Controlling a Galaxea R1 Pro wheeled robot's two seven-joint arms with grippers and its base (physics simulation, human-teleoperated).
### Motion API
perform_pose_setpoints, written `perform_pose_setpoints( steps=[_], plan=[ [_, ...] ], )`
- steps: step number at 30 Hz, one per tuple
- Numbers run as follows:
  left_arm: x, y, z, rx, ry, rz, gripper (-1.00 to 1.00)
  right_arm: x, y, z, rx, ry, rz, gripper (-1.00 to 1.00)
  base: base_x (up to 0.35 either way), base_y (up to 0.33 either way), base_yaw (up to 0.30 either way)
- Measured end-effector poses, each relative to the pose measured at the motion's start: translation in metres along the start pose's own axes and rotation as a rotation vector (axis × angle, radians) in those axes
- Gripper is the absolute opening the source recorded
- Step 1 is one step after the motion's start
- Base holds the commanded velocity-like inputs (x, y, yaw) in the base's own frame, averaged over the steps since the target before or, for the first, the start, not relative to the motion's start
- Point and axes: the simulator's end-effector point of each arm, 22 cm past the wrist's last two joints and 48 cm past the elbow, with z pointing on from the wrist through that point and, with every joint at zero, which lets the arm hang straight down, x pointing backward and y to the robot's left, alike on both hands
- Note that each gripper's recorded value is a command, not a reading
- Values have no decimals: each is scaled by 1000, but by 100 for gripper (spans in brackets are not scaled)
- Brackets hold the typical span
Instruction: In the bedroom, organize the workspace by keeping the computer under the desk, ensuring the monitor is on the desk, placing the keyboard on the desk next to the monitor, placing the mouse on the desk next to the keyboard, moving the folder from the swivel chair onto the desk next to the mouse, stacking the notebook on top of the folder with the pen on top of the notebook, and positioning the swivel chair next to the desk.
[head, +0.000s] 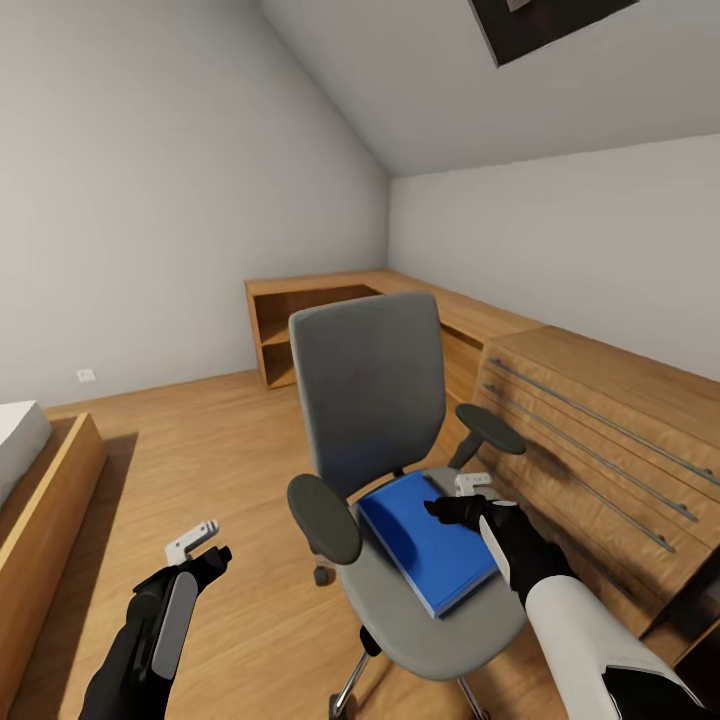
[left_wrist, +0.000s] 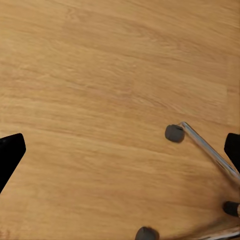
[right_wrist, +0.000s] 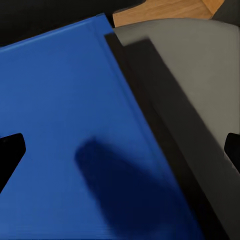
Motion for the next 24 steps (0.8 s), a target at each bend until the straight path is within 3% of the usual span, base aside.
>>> perform_pose_setpoints(
  steps=[10,24],
  plan=[
    [16,7,13,1,0,0,100,18,-1,10,-1,-3,6,100,0,0,0],
    [17,7,14,-1,3,2,100,18,-1,10,0,-3,5,100,0,0,0]
  ],
)
